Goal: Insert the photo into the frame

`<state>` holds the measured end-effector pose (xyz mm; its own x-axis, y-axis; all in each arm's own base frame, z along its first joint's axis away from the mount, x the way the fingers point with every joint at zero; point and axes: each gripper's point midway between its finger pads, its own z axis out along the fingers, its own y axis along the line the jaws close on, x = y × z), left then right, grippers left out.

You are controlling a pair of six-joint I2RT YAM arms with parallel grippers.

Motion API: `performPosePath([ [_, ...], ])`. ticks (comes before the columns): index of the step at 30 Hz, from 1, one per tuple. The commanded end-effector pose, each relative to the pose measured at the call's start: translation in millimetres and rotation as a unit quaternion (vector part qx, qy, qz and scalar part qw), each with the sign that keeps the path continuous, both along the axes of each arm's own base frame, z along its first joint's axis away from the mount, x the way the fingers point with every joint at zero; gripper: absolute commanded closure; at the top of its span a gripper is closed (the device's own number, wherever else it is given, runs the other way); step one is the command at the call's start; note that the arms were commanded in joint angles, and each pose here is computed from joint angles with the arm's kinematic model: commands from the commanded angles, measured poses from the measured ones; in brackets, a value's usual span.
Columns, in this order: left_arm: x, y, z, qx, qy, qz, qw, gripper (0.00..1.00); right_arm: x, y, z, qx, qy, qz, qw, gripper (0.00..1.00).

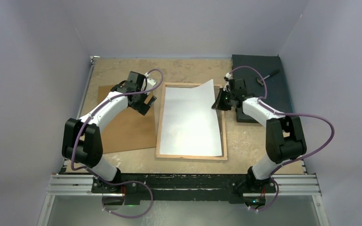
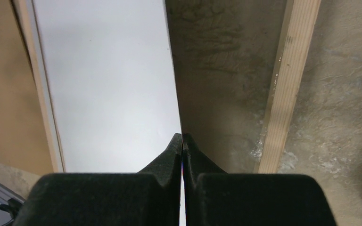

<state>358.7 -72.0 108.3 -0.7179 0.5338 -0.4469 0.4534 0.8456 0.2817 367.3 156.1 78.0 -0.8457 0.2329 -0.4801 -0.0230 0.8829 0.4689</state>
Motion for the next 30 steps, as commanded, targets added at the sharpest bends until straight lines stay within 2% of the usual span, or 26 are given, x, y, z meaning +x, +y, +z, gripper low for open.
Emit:
performPosePath([
  [1,3.0,-0.7,14.3,-0.004,-0.027,-0.005,1.0,0.0,8.0,9.4,25.8,0.015,-0.041,-0.011,0.999,1.0],
  [3,2.3,-0.2,13.7,-0.003,-0.025,-0.004,1.0,0.0,8.7,7.7,25.1,0.007,-0.04,-0.013,0.999,1.0],
  [4,2.2,-0.1,13.5,-0.003,-0.025,-0.003,1.0,0.0,9.3,4.9,24.5,0.0,-0.038,-0.017,0.999,0.92],
  [6,2.7,-0.1,14.8,-0.003,-0.026,-0.004,1.0,0.0,9.4,-2.2,21.9,-0.019,-0.033,-0.029,0.999,0.65],
  [8,3.8,-0.1,16.8,-0.003,-0.028,-0.002,1.0,0.0,9.1,-9.0,24.0,-0.035,-0.035,-0.038,0.998,0.41],
  [10,4.0,-0.3,17.8,-0.003,-0.029,-0.003,1.0,0.0,10.0,-17.8,27.7,-0.055,-0.038,-0.053,0.996,0.25],
  [11,4.8,-0.1,19.0,-0.002,-0.03,-0.002,1.0,0.0,10.6,-22.0,30.3,-0.065,-0.04,-0.061,0.995,0.2],
  [16,7.4,3.0,23.0,0.0,-0.035,0.002,0.999,0.0,14.3,-46.7,47.2,-0.11,-0.058,-0.114,0.986,0.09],
  [21,15.8,25.7,26.0,-0.001,-0.037,0.028,0.999,0.0,13.2,-39.8,62.6,-0.098,-0.086,-0.122,0.984,0.1],
  [24,22.3,55.8,26.4,0.006,-0.031,0.057,0.998,0.0,8.7,4.0,69.4,-0.087,-0.104,-0.089,0.987,0.1],
  [30,24.7,153.1,26.4,0.046,-0.028,0.139,0.989,0.0,3.4,138.3,89.3,-0.037,-0.128,0.011,0.991,0.04],
])
